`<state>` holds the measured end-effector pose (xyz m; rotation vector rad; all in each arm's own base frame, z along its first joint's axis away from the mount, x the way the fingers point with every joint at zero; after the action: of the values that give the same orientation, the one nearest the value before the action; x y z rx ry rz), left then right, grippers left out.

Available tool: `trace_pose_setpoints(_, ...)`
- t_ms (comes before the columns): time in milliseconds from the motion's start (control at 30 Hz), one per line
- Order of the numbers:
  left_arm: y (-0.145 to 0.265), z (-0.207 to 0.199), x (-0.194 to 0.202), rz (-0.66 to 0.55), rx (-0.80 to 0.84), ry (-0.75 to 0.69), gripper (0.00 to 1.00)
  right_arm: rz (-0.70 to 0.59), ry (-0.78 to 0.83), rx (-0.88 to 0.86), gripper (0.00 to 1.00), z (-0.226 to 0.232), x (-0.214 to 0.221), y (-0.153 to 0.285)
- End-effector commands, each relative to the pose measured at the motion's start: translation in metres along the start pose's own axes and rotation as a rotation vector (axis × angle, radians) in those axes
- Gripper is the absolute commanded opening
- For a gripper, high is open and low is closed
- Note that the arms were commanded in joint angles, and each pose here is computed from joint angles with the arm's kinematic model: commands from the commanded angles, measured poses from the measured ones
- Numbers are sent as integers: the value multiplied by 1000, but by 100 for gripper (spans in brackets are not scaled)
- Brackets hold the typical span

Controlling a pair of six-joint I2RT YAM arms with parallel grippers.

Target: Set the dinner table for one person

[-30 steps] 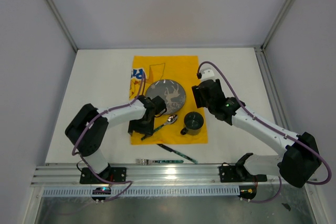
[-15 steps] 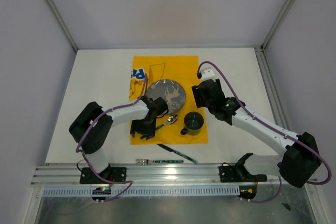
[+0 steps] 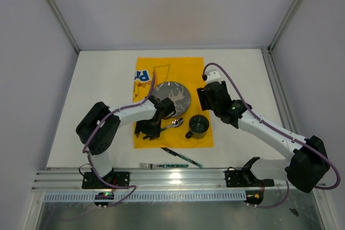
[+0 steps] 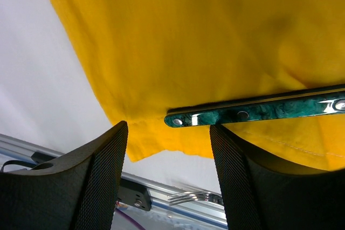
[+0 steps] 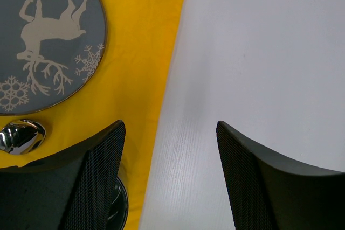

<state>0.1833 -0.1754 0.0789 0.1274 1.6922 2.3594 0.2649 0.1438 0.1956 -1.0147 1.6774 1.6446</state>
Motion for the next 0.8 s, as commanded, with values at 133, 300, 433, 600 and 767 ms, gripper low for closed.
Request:
trace_pose_setpoints(133,11,4,-17,-73,-35,17,65,-36,-31,-2,73,3,-9,-4)
trace_pose_setpoints(300,8,3,-20,-65,-50,3,65,-37,-29,1,73,2,-9,-4)
trace_pose_setpoints(433,4,2,-20,-58,-50,4,65,-36,-24,8,73,1,-7,-3)
trace_pose_setpoints(600,1,7,-16,-57,-74,12,65,-40,-23,8,73,0,-7,-2)
trace_pose_setpoints(767,2,13,-15,-61,-96,29,65,-33,-22,4,73,1,-6,-4)
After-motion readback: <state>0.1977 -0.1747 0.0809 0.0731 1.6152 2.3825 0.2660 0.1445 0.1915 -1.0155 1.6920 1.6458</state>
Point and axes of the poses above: each gripper's point midway between its finger pads, its own y axis back along the fingers, its own z axis along the line the jaws close on, x = y × z, the point moved 6 cm from there along y, back along the fingers, and after that the axes turned 8 degrees about -y, right-handed, at the moved point
